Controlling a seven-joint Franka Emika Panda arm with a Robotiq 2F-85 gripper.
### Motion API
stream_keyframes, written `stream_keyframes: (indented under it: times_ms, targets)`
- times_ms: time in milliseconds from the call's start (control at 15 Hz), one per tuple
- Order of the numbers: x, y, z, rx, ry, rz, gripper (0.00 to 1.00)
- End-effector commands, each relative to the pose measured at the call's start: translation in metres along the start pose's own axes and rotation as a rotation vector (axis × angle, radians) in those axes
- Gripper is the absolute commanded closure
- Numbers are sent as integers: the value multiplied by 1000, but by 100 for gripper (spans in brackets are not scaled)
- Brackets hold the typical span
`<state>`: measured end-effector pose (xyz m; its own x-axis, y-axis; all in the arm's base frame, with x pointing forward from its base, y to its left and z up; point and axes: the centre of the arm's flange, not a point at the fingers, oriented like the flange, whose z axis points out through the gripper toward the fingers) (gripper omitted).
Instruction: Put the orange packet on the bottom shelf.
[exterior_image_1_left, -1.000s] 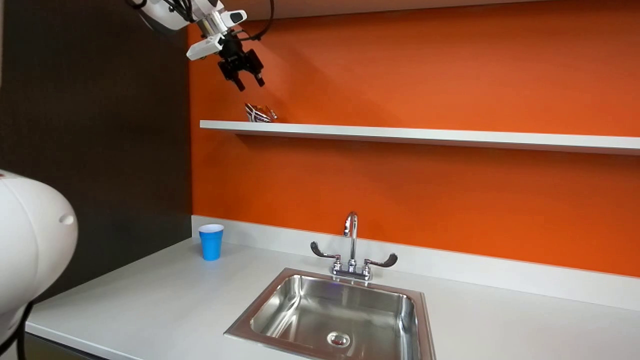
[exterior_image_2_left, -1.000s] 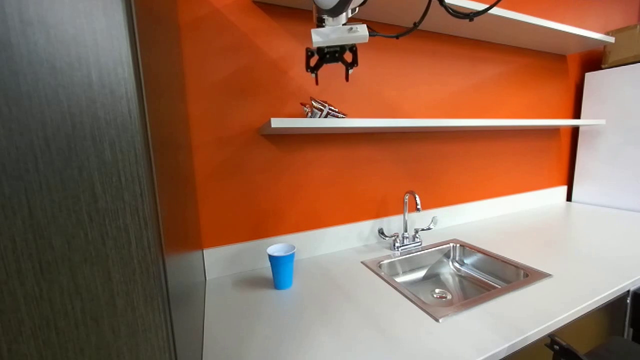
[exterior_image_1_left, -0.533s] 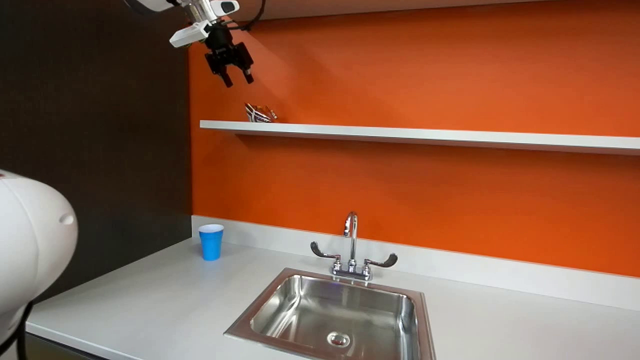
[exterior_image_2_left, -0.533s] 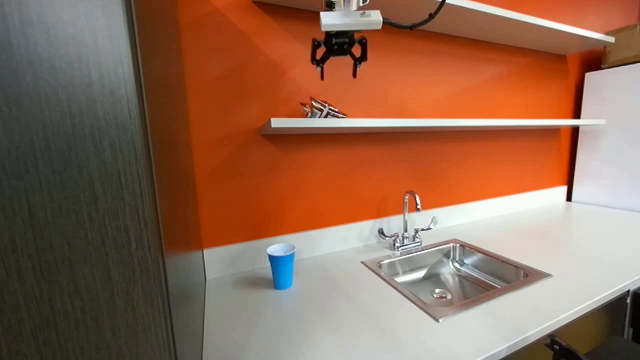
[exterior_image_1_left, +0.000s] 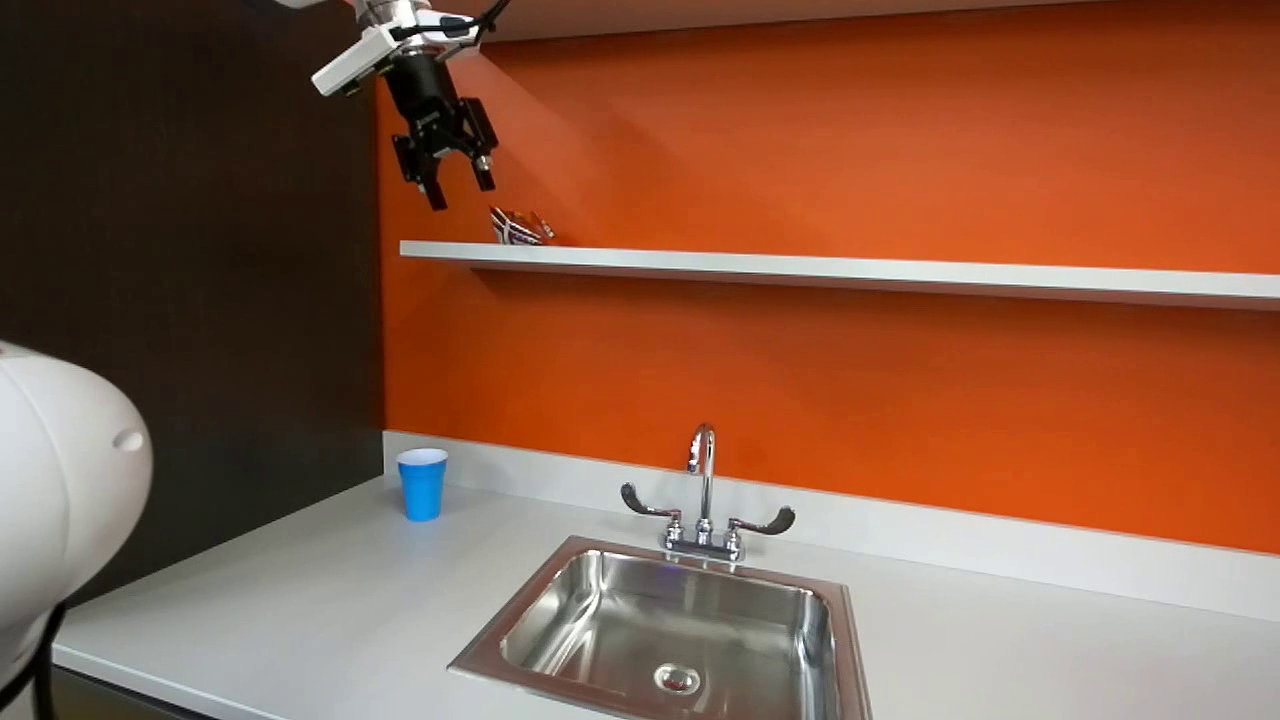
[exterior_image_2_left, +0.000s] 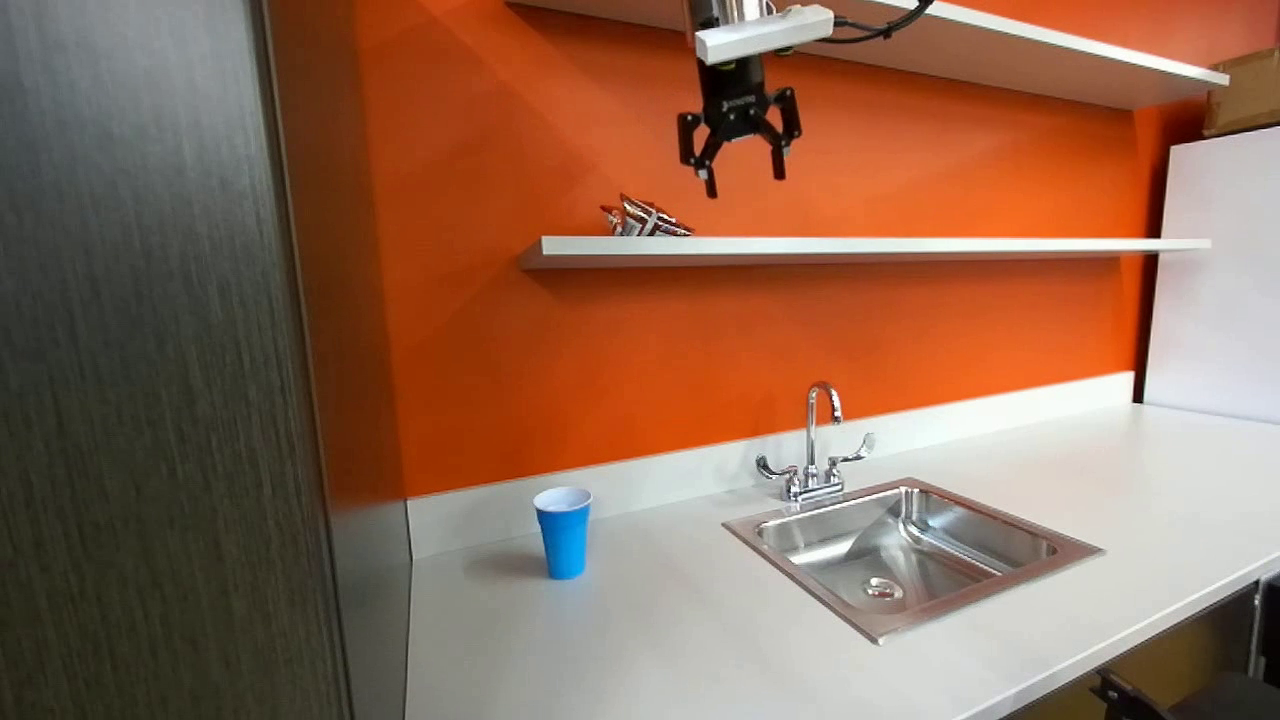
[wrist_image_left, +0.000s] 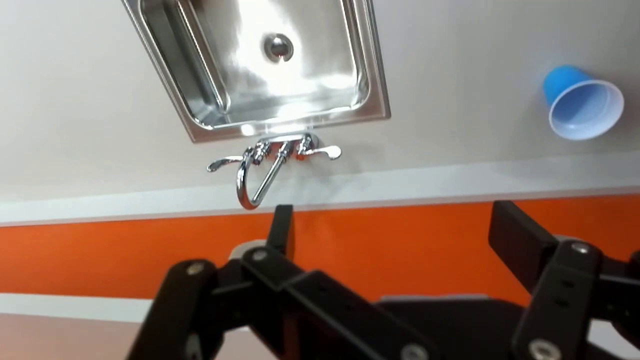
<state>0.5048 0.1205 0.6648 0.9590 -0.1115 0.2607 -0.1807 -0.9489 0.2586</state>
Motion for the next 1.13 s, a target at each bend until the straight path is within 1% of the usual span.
stream_keyframes:
  times_ms: [0, 200, 400, 600, 733, 800, 1067]
  targets:
    - [-36, 16, 32, 22, -114, -97, 0]
    - [-59, 15, 65, 75, -183, -200, 0]
    - [-81, 14, 92, 104, -235, -254, 0]
    - [-100, 17, 115, 102, -283, -280, 0]
    - [-110, 21, 127, 73, -309, -284, 0]
    - [-92, 7, 120, 66, -315, -266, 0]
    - [-102, 10, 129, 61, -332, -268, 0]
